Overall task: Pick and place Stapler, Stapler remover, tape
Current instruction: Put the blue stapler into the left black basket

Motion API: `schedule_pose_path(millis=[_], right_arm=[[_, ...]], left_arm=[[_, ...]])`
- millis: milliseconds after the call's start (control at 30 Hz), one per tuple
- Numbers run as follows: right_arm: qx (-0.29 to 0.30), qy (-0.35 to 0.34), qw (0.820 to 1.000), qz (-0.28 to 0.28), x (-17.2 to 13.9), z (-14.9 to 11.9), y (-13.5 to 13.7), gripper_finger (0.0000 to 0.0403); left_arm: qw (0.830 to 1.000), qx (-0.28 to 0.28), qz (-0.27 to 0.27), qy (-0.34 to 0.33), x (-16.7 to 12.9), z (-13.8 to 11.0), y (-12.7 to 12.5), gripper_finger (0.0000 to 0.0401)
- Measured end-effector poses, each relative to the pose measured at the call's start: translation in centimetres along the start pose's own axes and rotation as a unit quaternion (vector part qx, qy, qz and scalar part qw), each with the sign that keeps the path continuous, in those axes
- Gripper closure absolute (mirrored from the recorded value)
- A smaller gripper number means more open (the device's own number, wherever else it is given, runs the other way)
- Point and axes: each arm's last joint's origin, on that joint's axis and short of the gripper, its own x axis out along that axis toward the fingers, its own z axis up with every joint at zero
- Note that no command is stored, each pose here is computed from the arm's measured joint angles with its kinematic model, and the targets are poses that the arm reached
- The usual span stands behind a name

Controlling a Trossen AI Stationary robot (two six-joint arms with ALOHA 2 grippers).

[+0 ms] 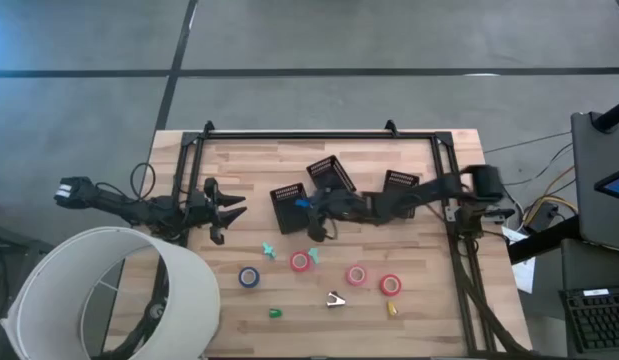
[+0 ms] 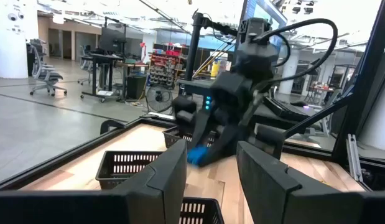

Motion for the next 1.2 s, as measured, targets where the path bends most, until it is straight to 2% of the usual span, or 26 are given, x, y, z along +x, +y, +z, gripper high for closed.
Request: schedule_pose_path(millis=[100,267,533,800,1000,1200], right_arm=[[-0.037,0.036,0.998,0.033,2.9,0.4,0.1,0.0329],[-0.067,0.147,0.987,0.016,6.6,0.9,-0.7,0.0331],[-0.058,0.224,0.973,-0.007,10.4,1.6,-1.9,0.03],[-0.103,0.242,0.965,-0.002,10.5,2.6,-1.8,0.0266],[-0.087,0.234,0.968,-0.008,9.3,4.0,-2.0,0.0252],[-0.086,0.238,0.967,-0.009,9.2,3.8,-2.1,0.0243]], left_arm=[[1.0,0.0,0.0,0.0,0.0,0.0,0.0,0.0256],[1.0,-0.011,0.001,0.01,0.0,-0.2,0.0,0.0256],[0.999,-0.026,0.004,0.031,0.0,-0.7,0.1,0.0256],[0.999,-0.029,0.004,0.031,0.0,-0.7,0.1,0.0256],[0.999,-0.029,0.004,0.035,0.0,-0.7,0.1,0.0256],[0.998,-0.036,0.006,0.043,0.0,-0.9,0.1,0.0256]])
